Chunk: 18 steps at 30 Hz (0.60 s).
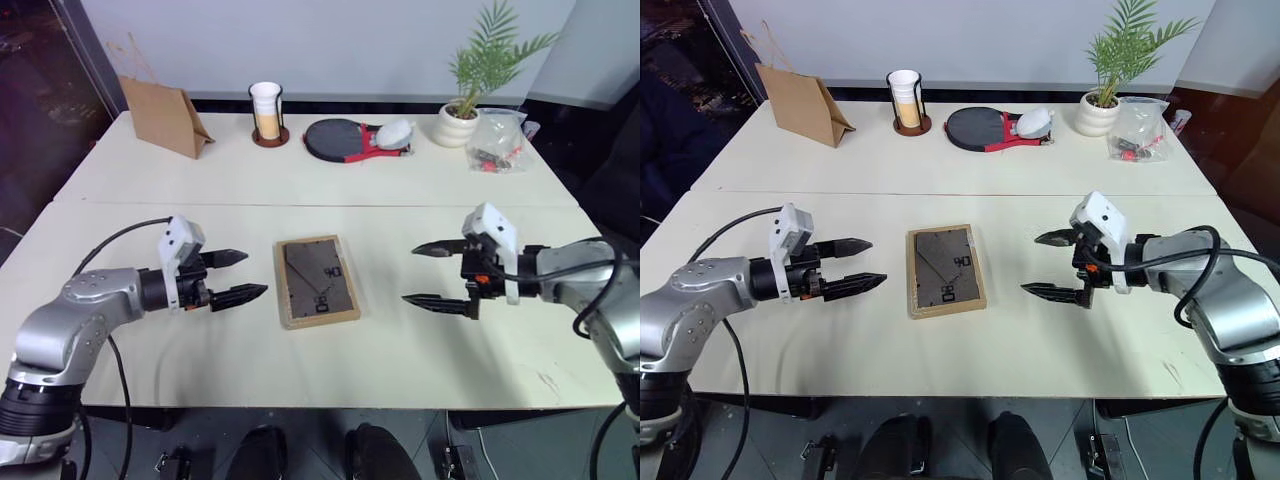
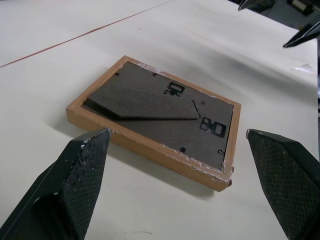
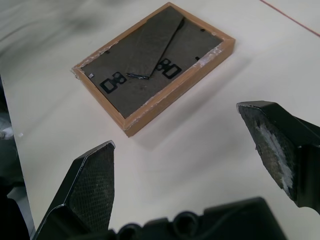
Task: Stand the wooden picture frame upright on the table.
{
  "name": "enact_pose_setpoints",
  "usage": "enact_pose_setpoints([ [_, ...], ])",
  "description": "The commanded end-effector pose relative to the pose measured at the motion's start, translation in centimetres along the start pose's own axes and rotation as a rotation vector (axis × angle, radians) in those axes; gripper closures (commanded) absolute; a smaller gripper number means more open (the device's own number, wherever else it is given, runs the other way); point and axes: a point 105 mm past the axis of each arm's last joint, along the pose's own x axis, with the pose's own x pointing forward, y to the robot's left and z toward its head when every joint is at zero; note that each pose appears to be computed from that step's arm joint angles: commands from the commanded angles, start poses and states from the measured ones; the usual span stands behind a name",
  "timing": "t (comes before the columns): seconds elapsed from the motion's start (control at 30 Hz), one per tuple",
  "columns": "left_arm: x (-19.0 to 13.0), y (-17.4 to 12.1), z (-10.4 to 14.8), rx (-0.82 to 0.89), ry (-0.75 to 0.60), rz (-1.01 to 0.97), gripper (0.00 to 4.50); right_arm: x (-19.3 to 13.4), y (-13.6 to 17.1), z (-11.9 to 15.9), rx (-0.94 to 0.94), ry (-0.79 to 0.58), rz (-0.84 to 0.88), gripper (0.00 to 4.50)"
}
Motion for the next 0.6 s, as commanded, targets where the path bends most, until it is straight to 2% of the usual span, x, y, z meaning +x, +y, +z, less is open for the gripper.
enact_pose_setpoints([
  [0.03, -0.15, -0.36, 1.01, 0.029, -0.034, -0.005, 0.00, -0.14, -0.33, 1.16, -0.046, -0.032, -0.022, 0.04],
  [0.6, -0.14, -0.52, 0.55, 0.012, -0.037, 0.007, 0.00, 0.19, -0.61, 1.35, -0.044, -0.048, -0.030, 0.04],
])
